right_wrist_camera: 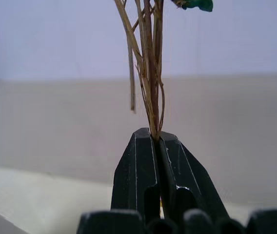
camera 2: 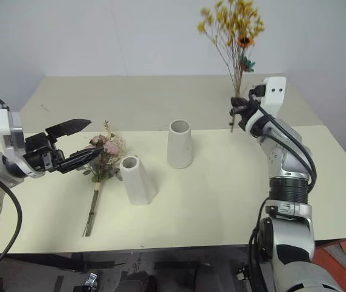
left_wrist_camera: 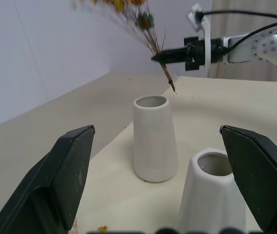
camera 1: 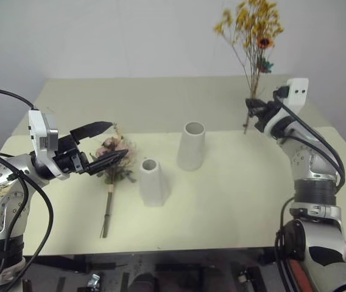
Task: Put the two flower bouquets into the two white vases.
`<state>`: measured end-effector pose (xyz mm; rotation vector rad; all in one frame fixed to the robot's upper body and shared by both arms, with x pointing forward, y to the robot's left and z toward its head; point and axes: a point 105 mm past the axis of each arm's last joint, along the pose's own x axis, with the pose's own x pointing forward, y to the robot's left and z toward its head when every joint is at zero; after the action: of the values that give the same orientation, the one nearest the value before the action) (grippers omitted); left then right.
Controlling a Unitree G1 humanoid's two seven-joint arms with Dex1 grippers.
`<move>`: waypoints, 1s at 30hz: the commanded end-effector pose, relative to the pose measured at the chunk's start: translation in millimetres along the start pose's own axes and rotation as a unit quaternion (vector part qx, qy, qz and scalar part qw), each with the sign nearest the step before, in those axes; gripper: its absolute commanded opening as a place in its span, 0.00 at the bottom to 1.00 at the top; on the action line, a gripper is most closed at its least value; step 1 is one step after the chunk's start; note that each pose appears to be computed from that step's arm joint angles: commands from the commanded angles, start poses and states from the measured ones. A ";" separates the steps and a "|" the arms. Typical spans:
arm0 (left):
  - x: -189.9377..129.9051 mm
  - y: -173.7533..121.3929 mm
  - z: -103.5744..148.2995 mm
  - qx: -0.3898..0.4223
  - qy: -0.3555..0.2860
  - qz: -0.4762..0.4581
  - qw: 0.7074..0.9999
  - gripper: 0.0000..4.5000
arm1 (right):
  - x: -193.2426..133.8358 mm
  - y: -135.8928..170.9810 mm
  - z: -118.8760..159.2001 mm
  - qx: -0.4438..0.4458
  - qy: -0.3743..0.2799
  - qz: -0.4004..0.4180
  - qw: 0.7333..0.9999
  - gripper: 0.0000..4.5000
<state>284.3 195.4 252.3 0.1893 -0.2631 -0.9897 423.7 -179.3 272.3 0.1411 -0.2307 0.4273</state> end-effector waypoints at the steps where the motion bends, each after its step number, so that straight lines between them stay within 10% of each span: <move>1: -2.5 -0.7 11.5 0.021 -0.010 0.002 1.000 1.00 | 4.7 34.4 40.7 -0.020 -0.098 0.080 0.992 0.01; 30: -6.0 -2.2 11.5 0.019 0.010 0.001 1.000 1.00 | 8.1 121.4 -0.4 -0.021 -0.118 0.243 0.963 0.01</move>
<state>281.9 199.8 249.7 0.2023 -0.2221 -0.9758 384.6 -65.6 272.7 0.1179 -0.4433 0.8967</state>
